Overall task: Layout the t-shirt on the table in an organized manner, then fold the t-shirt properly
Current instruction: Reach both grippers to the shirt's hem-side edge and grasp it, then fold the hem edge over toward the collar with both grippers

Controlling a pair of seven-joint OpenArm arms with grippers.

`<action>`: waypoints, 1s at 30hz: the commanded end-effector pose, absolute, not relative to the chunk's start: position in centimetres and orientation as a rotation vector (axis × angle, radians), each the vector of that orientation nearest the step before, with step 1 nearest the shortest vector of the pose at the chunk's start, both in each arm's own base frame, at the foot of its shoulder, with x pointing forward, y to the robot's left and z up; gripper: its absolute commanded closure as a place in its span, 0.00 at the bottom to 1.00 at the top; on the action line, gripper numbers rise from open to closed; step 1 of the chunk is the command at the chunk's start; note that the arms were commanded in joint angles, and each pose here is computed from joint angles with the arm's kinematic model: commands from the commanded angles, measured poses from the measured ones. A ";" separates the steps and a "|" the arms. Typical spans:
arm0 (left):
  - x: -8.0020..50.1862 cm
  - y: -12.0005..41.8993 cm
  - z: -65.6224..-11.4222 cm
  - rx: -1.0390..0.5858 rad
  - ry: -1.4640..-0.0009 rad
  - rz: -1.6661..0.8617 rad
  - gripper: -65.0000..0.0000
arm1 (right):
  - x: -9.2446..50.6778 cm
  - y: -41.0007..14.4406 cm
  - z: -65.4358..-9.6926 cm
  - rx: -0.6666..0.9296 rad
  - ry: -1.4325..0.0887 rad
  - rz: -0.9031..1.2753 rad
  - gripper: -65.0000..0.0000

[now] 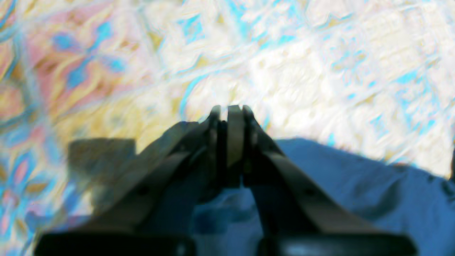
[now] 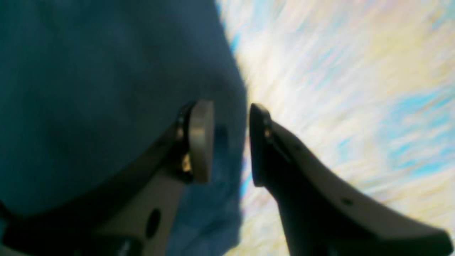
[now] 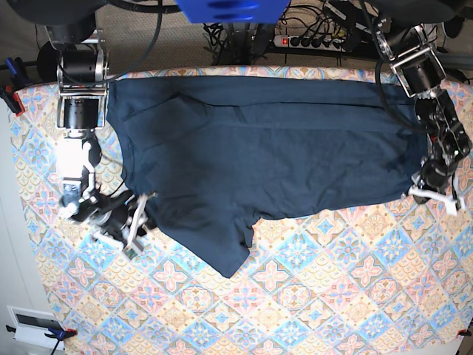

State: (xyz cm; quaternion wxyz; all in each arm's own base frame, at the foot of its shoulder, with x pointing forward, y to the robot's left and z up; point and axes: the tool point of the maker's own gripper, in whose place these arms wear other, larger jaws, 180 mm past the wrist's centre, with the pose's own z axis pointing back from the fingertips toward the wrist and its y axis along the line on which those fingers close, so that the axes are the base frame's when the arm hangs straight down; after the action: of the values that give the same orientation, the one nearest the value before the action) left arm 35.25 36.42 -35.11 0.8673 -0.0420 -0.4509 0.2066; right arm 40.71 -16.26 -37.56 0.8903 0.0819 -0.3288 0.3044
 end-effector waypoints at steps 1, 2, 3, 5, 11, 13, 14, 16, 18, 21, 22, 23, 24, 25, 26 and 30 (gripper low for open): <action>36.1 36.8 -32.6 -0.086 -1.020 0.409 1.00 | 42.7 -16.8 -35.3 0.161 -0.761 0.624 0.73; 35.9 36.5 -32.3 -0.087 -1.027 0.400 1.00 | 43.1 -16.7 -35.6 0.167 -0.761 0.624 0.73; 35.8 36.3 -32.0 -0.089 -1.036 0.394 1.00 | 43.3 -16.7 -36.1 0.175 -0.755 0.619 0.73; 35.4 36.1 -31.8 -0.093 -1.042 0.386 1.00 | 43.4 -16.6 -37.2 0.195 -0.741 0.609 0.73; 34.5 35.8 -32.4 -0.119 -1.031 0.395 1.00 | 45.3 -16.4 -37.7 0.236 -0.763 0.580 0.73; 34.3 35.7 -32.5 -0.131 -1.032 0.400 1.00 | 45.7 -16.3 -38.0 0.247 -0.763 0.578 0.73; 34.2 35.6 -32.5 -0.136 -1.031 0.402 1.00 | 45.7 -16.2 -38.2 0.253 -0.764 0.576 0.73; 34.3 35.6 -32.5 -0.139 -1.032 0.404 1.00 | 45.3 -16.0 -39.2 0.268 -0.755 0.573 0.73; 34.3 35.5 -32.5 -0.143 -1.033 0.405 1.00 | 45.2 -15.7 -39.5 0.276 -0.757 0.578 0.73; 34.3 35.5 -32.5 -0.144 -1.034 0.406 1.00 | 47.1 -15.1 -37.4 0.269 -0.809 0.608 0.73; 34.3 35.5 -32.4 -0.145 -1.035 0.406 1.00 | 47.6 -14.9 -36.7 0.266 -0.828 0.619 0.73; 34.3 35.5 -32.4 -0.145 -1.035 0.406 1.00 | 47.9 -14.6 -36.3 0.267 -0.840 0.629 0.71; 34.3 35.5 -32.4 -0.145 -1.035 0.406 1.00 | 48.1 -14.4 -36.0 0.270 -0.854 0.637 0.69; 34.3 35.5 -32.4 -0.145 -1.035 0.406 1.00 | 48.1 -14.1 -36.0 0.275 -0.863 0.645 0.66; 34.3 35.5 -32.4 -0.145 -1.035 0.406 1.00 | 48.1 -14.0 -36.1 0.280 -0.866 0.647 0.62; 34.3 35.5 -32.4 -0.145 -1.035 0.406 1.00 | 48.2 -14.3 -36.3 0.305 -0.893 0.607 0.55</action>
State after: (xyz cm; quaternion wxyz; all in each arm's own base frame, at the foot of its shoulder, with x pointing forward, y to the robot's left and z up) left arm 33.42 34.85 -34.45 0.8599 -0.0734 -0.4637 0.2005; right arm 46.05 -13.94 -39.40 0.8643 0.1451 -0.3816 0.2938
